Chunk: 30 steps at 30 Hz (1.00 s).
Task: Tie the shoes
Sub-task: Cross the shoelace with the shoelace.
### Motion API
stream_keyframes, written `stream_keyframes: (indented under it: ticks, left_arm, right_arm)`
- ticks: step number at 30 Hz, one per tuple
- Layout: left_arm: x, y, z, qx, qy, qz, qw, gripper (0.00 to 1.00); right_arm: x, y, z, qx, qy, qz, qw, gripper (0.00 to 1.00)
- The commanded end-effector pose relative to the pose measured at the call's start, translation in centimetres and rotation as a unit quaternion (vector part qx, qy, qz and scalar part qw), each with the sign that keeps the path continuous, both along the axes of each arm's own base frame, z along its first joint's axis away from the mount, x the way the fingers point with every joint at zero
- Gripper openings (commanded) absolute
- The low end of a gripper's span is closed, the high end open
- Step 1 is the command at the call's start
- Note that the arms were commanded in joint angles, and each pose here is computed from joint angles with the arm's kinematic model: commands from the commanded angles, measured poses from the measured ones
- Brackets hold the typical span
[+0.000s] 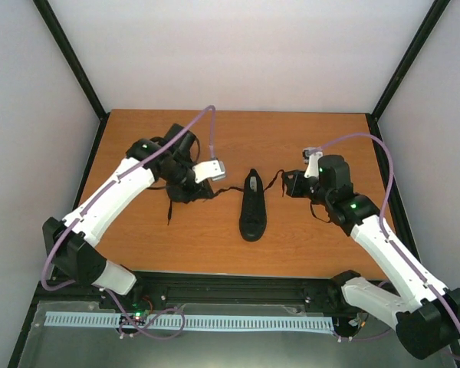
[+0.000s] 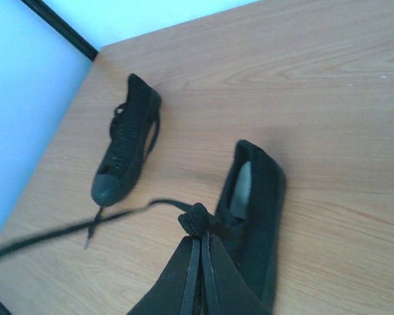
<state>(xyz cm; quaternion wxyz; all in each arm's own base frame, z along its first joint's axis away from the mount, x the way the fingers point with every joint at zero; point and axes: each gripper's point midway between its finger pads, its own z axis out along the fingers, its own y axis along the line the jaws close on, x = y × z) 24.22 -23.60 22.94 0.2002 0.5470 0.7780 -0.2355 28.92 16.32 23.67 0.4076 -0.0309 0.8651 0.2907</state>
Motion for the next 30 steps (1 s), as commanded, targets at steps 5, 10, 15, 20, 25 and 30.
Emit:
stream_keyframes:
  ticks: [5,10,15,20,25,30]
  left_arm:
    - [-6.6,-2.2,-2.4,0.035,0.046,-0.122,0.991,0.01]
    - [-7.1,-2.5,-3.3,0.037,0.052,-0.137,0.988,0.01]
    - [-7.4,-2.9,-3.7,0.039,0.069,-0.142,0.987,0.01]
    - [-6.3,-3.3,-2.8,0.03,0.039,-0.132,0.99,0.01]
    - [-3.9,-3.5,-3.0,0.044,0.02,-0.094,0.994,0.01]
    - [0.2,-3.1,-2.5,0.033,0.003,-0.029,0.999,0.01]
  right_arm:
    - [2.7,7.6,0.1,0.059,-0.001,0.053,0.997,0.03]
    - [4.2,12.3,-1.6,0.073,0.022,0.06,0.995,0.03]
    - [4.9,16.9,-4.1,0.04,0.049,0.091,0.994,0.03]
    - [3.9,17.4,-6.1,-0.022,0.066,0.13,0.989,0.54]
    - [3.7,14.7,-4.8,-0.097,0.02,0.138,0.985,0.77]
    - [5.0,12.0,-5.0,-0.146,0.004,0.165,0.975,0.7]
